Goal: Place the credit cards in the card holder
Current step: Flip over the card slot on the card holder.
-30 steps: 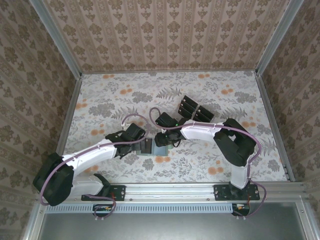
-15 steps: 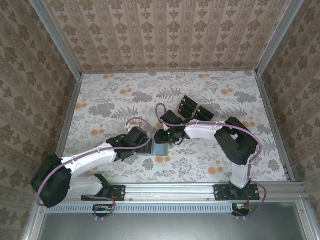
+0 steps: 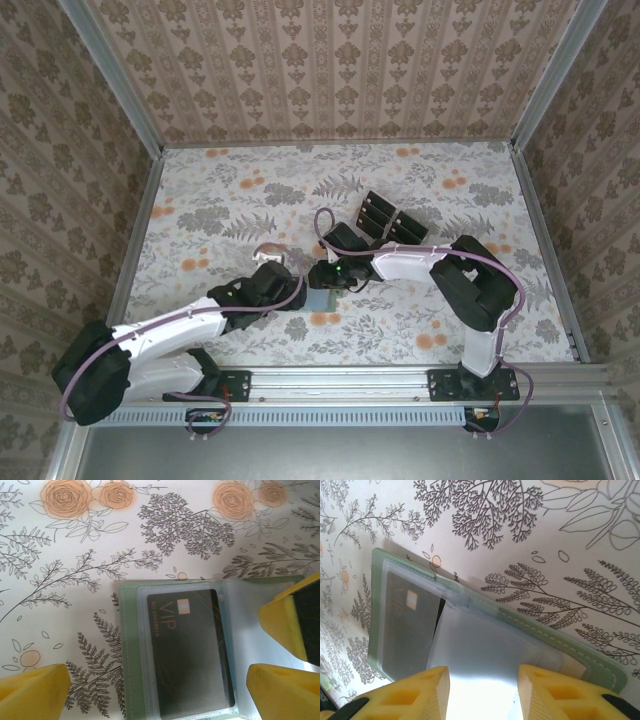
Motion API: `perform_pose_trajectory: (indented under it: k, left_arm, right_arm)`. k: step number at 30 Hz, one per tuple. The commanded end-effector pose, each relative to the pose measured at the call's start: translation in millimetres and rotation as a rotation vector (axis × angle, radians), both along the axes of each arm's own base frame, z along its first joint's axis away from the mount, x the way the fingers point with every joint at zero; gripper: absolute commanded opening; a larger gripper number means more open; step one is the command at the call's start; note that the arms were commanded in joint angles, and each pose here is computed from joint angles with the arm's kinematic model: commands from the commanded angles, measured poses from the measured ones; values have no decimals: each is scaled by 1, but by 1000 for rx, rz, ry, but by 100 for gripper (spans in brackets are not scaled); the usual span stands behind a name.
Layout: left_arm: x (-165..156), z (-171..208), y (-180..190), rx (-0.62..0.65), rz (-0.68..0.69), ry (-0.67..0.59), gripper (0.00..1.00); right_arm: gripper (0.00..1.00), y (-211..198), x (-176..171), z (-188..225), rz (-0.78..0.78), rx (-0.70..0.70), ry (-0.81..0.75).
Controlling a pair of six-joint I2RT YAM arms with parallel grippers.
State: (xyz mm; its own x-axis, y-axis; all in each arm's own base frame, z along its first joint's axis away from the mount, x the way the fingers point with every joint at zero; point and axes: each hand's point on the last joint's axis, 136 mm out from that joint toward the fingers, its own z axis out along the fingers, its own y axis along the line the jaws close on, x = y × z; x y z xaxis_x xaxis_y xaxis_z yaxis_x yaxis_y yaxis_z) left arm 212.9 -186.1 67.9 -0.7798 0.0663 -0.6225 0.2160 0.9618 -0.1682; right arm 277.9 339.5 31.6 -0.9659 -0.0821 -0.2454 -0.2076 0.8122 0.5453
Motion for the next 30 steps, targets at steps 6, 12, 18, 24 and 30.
perform_pose_trajectory:
  k: [6,12,18,24,30]
  left_arm:
    - [-5,-2,-3,1,-48,-21,100]
    - [-8,-2,-11,-5,-92,-41,100]
    - [-12,-2,-23,-7,-155,-66,100]
    - [-15,-8,-28,22,-184,-68,100]
    - [-12,-16,-26,65,-170,-62,100]
  right_arm:
    - [37,8,-6,-4,7,29,56]
    - [37,9,-6,-4,3,33,60]
    - [36,11,-5,-3,-5,47,64]
    - [36,12,-4,-2,-9,54,65]
    - [36,12,-4,-3,-10,53,66]
